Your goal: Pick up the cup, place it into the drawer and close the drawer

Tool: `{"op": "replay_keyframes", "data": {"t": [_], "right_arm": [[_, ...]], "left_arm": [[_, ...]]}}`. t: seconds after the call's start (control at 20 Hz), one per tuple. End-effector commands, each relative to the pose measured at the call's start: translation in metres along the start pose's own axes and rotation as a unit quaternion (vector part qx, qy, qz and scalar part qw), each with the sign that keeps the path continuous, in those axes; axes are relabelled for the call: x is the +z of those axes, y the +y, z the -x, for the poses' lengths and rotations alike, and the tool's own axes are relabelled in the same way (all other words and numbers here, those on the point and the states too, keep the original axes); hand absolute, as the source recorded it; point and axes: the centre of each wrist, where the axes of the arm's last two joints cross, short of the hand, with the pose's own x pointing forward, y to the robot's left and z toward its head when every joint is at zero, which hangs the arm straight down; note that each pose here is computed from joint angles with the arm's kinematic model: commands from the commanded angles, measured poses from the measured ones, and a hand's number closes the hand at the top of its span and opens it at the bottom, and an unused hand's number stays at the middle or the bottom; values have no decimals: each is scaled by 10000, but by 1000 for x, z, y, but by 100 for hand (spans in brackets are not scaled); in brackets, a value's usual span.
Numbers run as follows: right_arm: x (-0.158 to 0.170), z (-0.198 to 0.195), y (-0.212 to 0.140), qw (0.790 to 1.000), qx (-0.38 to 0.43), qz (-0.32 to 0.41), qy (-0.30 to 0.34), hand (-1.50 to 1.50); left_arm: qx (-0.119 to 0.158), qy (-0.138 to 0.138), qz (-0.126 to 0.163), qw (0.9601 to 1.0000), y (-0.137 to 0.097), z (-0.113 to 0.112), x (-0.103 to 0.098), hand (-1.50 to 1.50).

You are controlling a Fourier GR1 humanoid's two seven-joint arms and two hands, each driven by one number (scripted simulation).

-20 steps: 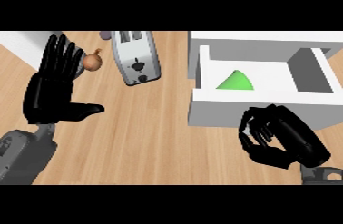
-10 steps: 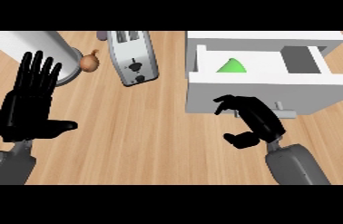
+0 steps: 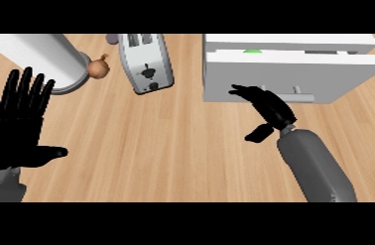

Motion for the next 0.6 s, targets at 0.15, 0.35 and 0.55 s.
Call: {"op": "replay_keyframes", "data": {"t": [0.15, 0.35, 0.55], "right_arm": [[-18, 34, -10, 9990, -425, -153, 42, -150], [-30, 41, -34, 9986, -482, -141, 173, -150], [-37, 44, -61, 9989, -347, -176, 260, -150]], "left_arm": [[51, -83, 121, 9999, 18, 9, 14, -150], [179, -21, 131, 9998, 14, 26, 16, -150], [217, -42, 222, 9995, 16, 12, 2, -150]]}}
